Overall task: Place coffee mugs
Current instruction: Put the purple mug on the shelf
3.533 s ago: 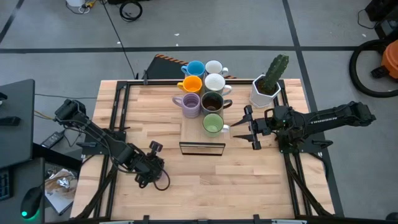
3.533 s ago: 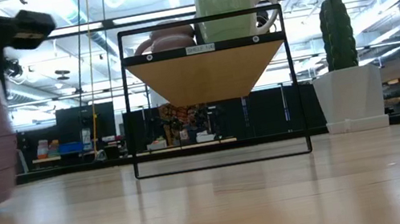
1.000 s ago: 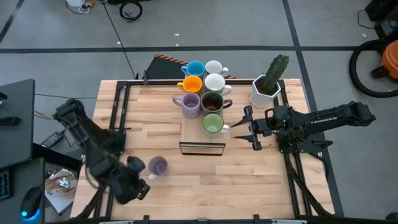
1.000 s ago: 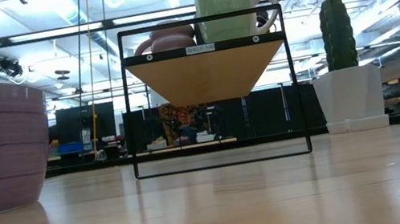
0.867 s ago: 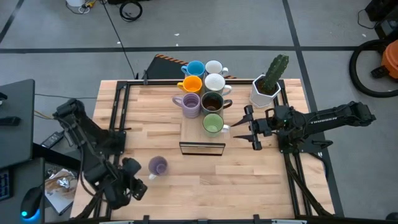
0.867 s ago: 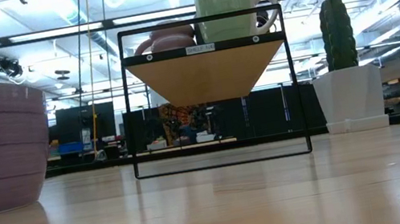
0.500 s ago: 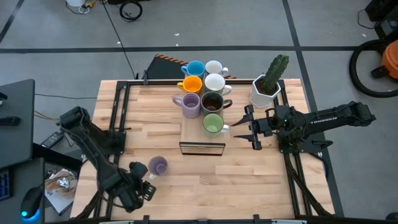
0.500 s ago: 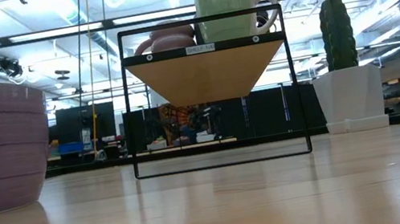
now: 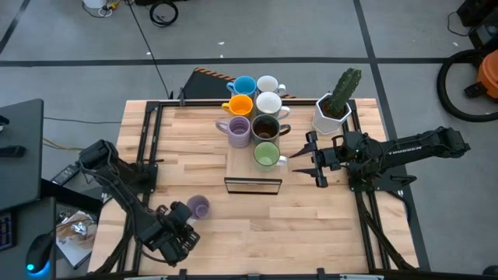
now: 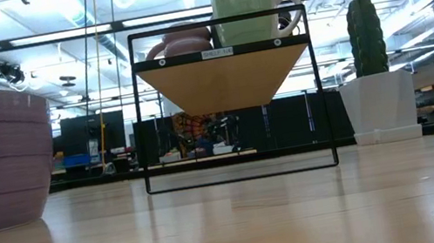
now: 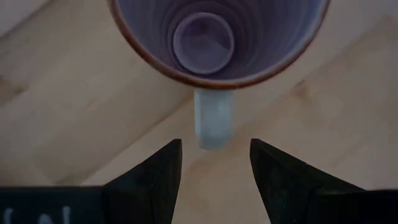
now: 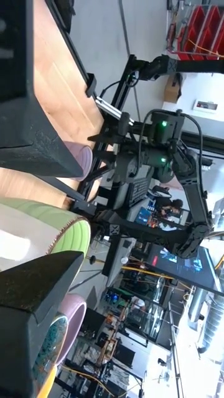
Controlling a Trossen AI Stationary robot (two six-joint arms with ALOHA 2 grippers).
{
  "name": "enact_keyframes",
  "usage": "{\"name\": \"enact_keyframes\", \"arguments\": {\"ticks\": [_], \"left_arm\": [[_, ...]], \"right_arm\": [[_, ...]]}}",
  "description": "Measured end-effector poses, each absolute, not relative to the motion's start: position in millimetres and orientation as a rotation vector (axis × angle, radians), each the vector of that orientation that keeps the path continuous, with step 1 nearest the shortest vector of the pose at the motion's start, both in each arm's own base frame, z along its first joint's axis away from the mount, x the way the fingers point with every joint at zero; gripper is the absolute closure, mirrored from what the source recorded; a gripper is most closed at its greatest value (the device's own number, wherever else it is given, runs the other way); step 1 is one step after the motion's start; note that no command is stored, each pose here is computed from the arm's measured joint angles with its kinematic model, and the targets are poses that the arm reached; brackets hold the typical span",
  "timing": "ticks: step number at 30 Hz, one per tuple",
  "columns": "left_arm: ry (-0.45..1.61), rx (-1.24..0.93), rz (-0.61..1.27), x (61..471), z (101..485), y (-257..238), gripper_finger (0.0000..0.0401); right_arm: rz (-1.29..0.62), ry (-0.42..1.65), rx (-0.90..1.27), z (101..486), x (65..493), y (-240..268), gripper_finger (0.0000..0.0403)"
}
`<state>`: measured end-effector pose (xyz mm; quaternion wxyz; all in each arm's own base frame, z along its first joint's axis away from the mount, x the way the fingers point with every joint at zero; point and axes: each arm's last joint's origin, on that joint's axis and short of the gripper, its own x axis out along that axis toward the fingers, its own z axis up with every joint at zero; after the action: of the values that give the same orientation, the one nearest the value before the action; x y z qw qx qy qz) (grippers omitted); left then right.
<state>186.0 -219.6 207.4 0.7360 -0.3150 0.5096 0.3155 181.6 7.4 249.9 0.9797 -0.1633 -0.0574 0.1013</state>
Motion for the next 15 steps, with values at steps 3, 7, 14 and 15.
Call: {"name": "enact_keyframes", "arguments": {"ticks": [3,7,14,15], "left_arm": [[1.129,-0.635,0.696,187,203,-219,0.0205],[1.122,-0.583,0.706,191,197,-217,0.0205],[1.128,-0.540,0.701,201,195,-210,0.0206],[1.133,-0.531,0.698,202,195,-209,0.0208]], "right_arm": [[0.207,-0.115,-0.324,250,182,7,0.0192],[0.227,-0.119,-0.325,250,181,8,0.0192],[0.228,-0.124,-0.325,250,181,8,0.0192],[0.229,-0.124,-0.325,250,181,8,0.0192]]}}
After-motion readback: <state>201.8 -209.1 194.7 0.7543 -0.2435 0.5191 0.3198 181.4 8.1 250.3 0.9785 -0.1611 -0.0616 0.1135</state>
